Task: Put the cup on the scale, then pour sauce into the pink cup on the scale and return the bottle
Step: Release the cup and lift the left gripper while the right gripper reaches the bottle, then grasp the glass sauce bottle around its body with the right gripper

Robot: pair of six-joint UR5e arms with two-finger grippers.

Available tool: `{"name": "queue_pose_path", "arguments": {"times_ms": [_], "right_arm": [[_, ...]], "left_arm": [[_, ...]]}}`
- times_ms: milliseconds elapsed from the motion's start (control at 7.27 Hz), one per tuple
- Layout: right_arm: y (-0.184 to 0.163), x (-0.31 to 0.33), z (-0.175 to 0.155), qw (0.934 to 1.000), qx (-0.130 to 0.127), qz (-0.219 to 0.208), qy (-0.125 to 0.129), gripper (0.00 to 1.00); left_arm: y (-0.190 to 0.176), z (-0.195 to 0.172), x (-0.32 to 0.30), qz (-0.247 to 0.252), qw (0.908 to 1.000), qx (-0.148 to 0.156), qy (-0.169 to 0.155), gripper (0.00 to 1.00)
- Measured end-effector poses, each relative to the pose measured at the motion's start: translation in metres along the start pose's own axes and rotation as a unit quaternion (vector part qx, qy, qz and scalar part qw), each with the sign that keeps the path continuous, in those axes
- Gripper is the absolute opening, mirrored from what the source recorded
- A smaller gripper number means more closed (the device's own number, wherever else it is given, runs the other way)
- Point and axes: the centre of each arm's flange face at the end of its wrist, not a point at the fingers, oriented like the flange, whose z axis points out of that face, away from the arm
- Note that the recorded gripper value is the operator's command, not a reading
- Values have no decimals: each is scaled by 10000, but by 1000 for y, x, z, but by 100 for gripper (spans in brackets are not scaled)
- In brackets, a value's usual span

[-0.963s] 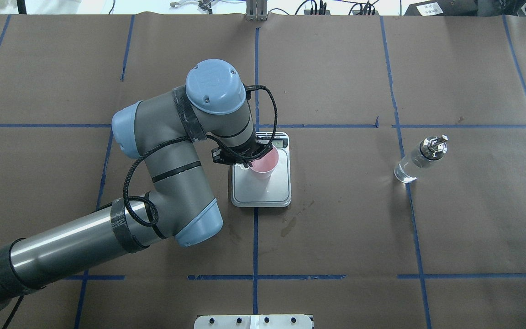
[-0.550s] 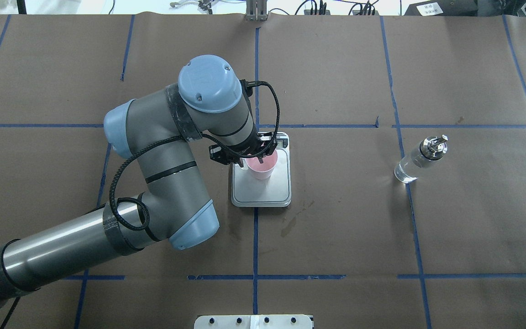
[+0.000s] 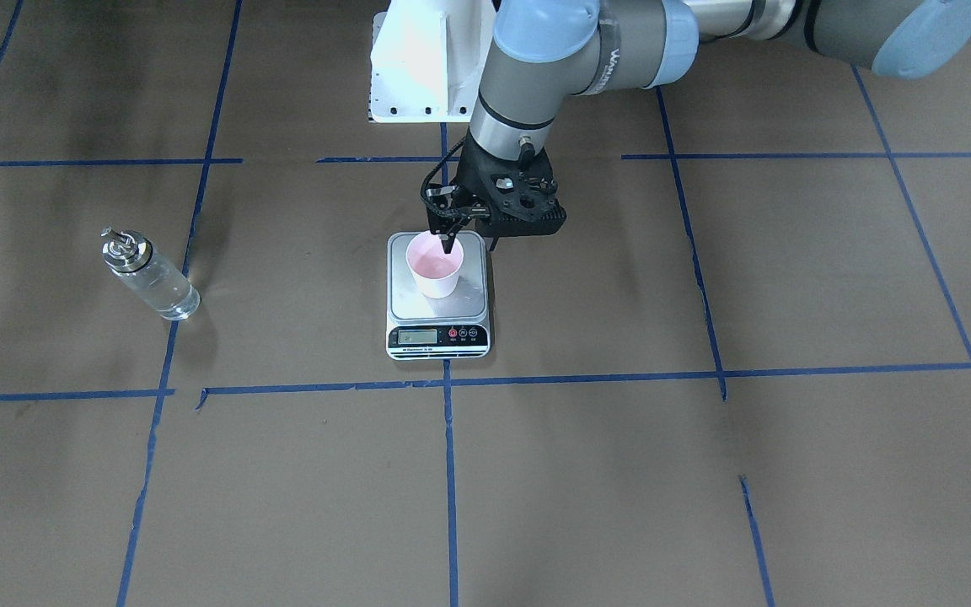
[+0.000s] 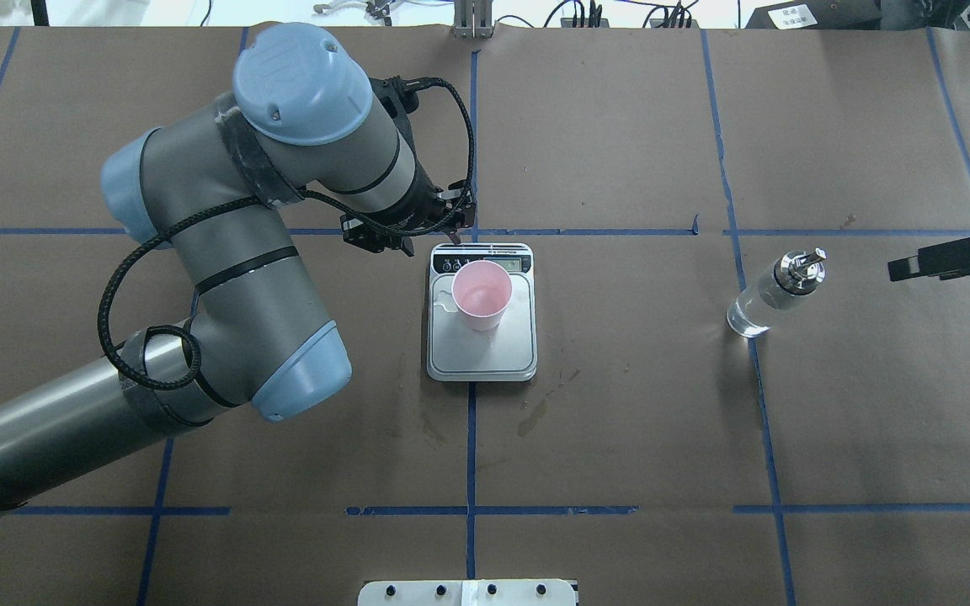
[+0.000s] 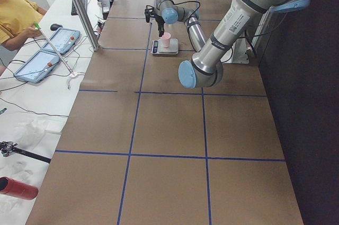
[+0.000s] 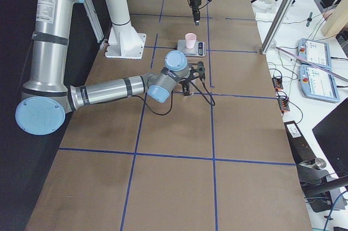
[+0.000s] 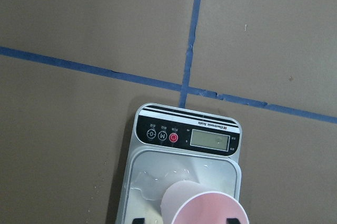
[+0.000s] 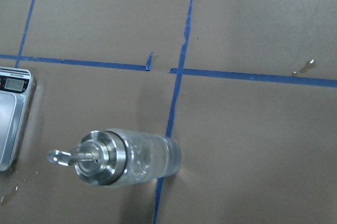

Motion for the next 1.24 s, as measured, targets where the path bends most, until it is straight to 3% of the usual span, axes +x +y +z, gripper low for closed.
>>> {"name": "queue_pose_path", "arguments": {"times_ms": [138,413,550,688,963,1239], "right_arm": [[13,-21,18,9999,58,79,-73,100],[48,-58,49,9988,-240,351,-230,98],[68,-70,67,9986,-258,428,-141,99],[86,-79,88,9989,-30,458,60,99],[105,-85,114,9946,841,331,507,100],[112,-84,122,9803,1754,149,893,100]], "left_arm": [[0,-3,-1,4,10000,6,26,61],[-4,-17,-3,15,9999,71,124,61],[-12,-27,-14,76,9997,157,141,61],[-20,-40,-38,280,9992,270,125,61],[-31,-64,-98,774,9958,479,10,62],[-40,-66,-130,1036,9929,553,-170,64]]}}
